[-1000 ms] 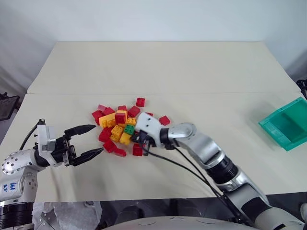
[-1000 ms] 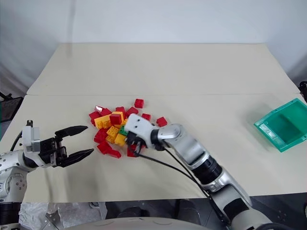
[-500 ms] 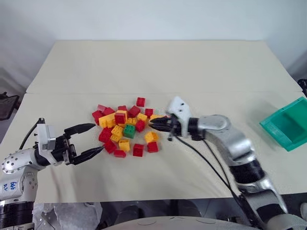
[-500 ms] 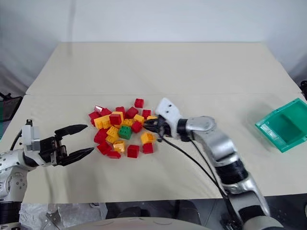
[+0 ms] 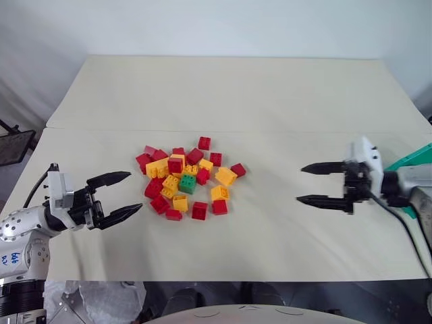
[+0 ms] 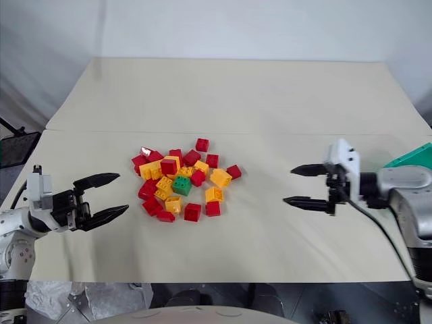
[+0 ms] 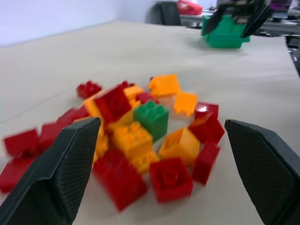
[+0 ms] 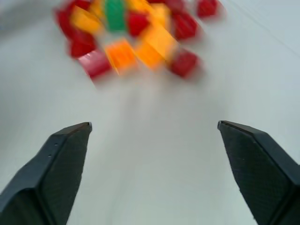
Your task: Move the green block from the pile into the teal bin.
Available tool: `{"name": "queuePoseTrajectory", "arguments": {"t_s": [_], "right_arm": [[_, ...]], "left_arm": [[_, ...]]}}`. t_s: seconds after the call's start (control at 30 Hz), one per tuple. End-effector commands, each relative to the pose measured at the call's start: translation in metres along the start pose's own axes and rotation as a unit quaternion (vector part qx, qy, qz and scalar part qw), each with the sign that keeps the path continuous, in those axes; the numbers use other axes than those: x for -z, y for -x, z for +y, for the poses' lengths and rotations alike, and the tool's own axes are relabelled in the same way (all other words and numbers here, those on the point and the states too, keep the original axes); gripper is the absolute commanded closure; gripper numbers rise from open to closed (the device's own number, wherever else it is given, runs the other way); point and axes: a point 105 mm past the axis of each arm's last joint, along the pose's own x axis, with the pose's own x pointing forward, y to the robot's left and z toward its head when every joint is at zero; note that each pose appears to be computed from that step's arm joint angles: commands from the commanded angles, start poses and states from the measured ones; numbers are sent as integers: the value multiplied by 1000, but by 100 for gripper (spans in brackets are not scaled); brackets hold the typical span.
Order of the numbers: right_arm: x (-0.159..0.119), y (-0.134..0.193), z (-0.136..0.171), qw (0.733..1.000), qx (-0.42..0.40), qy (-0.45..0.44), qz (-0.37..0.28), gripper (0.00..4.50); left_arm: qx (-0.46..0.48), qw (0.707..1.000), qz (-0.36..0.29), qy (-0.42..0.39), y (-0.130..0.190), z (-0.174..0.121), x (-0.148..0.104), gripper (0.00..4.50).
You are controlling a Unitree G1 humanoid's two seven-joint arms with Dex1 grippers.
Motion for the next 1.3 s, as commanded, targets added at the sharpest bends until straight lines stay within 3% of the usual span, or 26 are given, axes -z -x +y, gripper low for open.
{"name": "queuePoseTrajectory", "arguments": {"t_s": [0.03,0.17,0.3,0.37,0.63,1.2,1.3], "right_arm": [[-18,-10,8,999,-5,38,-5,2],[-32,-47,13,998,-4,60,-4,2],[-60,-112,35,995,-59,79,-4,2],[-64,-141,40,994,-72,76,25,2],[-87,-213,54,992,-90,51,70,2],[-83,-256,78,984,-124,57,111,2],[-83,-261,77,985,-119,48,114,53]], "left_arm": [[5,1000,-1,-18,1,2,-6,0],[11,1000,-5,-21,-3,3,-7,0],[19,1000,-3,-24,-5,2,-6,0],[18,999,-5,-26,-6,1,-6,0],[12,999,-9,-28,-6,-3,-5,0],[-6,999,-11,-34,0,-16,-6,0],[-4,999,-13,-37,-1,-16,-8,0]]}}
